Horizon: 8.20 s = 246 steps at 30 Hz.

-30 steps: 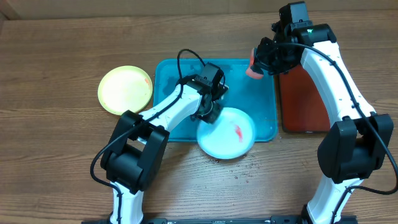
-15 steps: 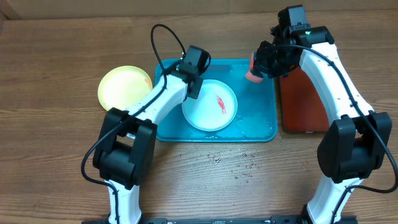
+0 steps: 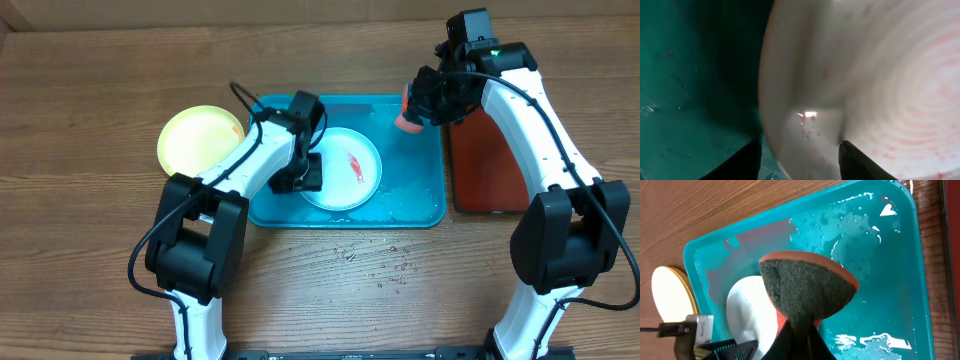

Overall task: Clean dirty plates on tray and stack at the side
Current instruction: 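Bring the sponge in the right gripper down onto the white plate, then scrub the left-held white plate with the sponge in the right gripper, then lift the white plate with left gripper and stack it on yellow plates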

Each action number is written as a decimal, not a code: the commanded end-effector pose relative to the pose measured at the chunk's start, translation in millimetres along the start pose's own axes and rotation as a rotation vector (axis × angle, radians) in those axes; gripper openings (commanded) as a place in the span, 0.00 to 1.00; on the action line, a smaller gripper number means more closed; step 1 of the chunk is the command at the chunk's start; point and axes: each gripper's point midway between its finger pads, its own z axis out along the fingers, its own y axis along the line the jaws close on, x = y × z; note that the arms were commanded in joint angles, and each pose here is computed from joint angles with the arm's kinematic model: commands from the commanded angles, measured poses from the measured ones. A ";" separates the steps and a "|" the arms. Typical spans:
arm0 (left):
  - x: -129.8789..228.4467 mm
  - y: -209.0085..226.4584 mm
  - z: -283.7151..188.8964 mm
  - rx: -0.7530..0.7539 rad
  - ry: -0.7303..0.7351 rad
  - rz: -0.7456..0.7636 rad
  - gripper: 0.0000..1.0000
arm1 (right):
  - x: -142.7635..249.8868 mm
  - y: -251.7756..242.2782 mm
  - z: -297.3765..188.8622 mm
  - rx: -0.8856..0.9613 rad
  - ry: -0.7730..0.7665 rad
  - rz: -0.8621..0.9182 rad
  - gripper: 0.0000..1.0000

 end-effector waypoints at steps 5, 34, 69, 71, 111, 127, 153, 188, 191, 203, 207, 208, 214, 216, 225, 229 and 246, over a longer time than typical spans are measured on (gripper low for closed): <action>-26.6 9.9 5.0 0.002 -0.116 -0.084 0.40 | 3.0 3.7 2.3 -0.002 0.005 -0.017 0.04; -54.4 -15.3 -0.3 0.282 -0.208 0.267 0.04 | 98.0 -8.4 134.3 0.135 0.144 -0.236 0.04; -64.0 -10.8 -11.0 0.434 -0.183 0.082 0.04 | 66.0 -68.9 114.6 0.463 0.095 -0.380 0.04; -63.8 -11.0 -10.9 0.434 -0.182 0.082 0.04 | 67.9 -72.4 112.8 0.481 0.106 -0.390 0.04; -78.6 6.1 -15.0 0.445 -0.212 -0.001 0.04 | 162.6 49.2 144.3 0.076 0.270 -0.736 0.04; -39.8 4.4 5.2 0.253 -0.127 0.227 0.19 | 144.2 55.2 145.3 0.036 0.217 -0.555 0.04; -46.0 -1.0 2.4 0.294 -0.143 0.163 0.04 | 63.2 27.6 140.1 0.268 -0.155 -0.217 0.04; -46.9 -12.8 -2.9 0.381 -0.138 0.138 0.04 | 190.9 76.2 178.4 -0.033 0.290 -0.389 0.04; -45.2 -12.1 -2.5 0.378 -0.130 0.136 0.04 | 179.8 77.8 181.2 -0.051 0.260 -0.383 0.04; -44.4 -11.3 -2.2 0.376 -0.126 0.137 0.04 | 68.3 2.2 168.4 0.173 -0.020 -0.136 0.04; -43.8 -11.1 -2.1 0.375 -0.124 0.137 0.04 | 57.7 -14.8 139.2 0.344 -0.044 -0.134 0.04; -43.9 -10.8 -1.9 0.373 -0.125 0.136 0.04 | 52.6 -14.8 127.5 0.378 -0.060 -0.128 0.04; -43.9 -10.6 -1.8 0.372 -0.124 0.136 0.04 | 58.8 -24.1 97.6 0.487 -0.021 -0.111 0.04; -44.0 -10.7 -1.9 0.372 -0.126 0.144 0.04 | 70.1 -30.7 94.0 0.518 0.025 -0.112 0.04; -51.8 -8.7 0.7 0.305 -0.176 0.183 0.56 | 91.4 -4.5 104.9 0.343 0.160 -0.180 0.04; -53.0 -20.3 0.8 0.293 -0.202 0.217 0.46 | 90.2 -3.3 105.5 0.338 0.155 -0.182 0.04; -59.8 -16.4 28.1 0.275 -0.158 0.183 0.04 | 53.0 52.8 14.5 0.114 -0.004 -0.237 0.04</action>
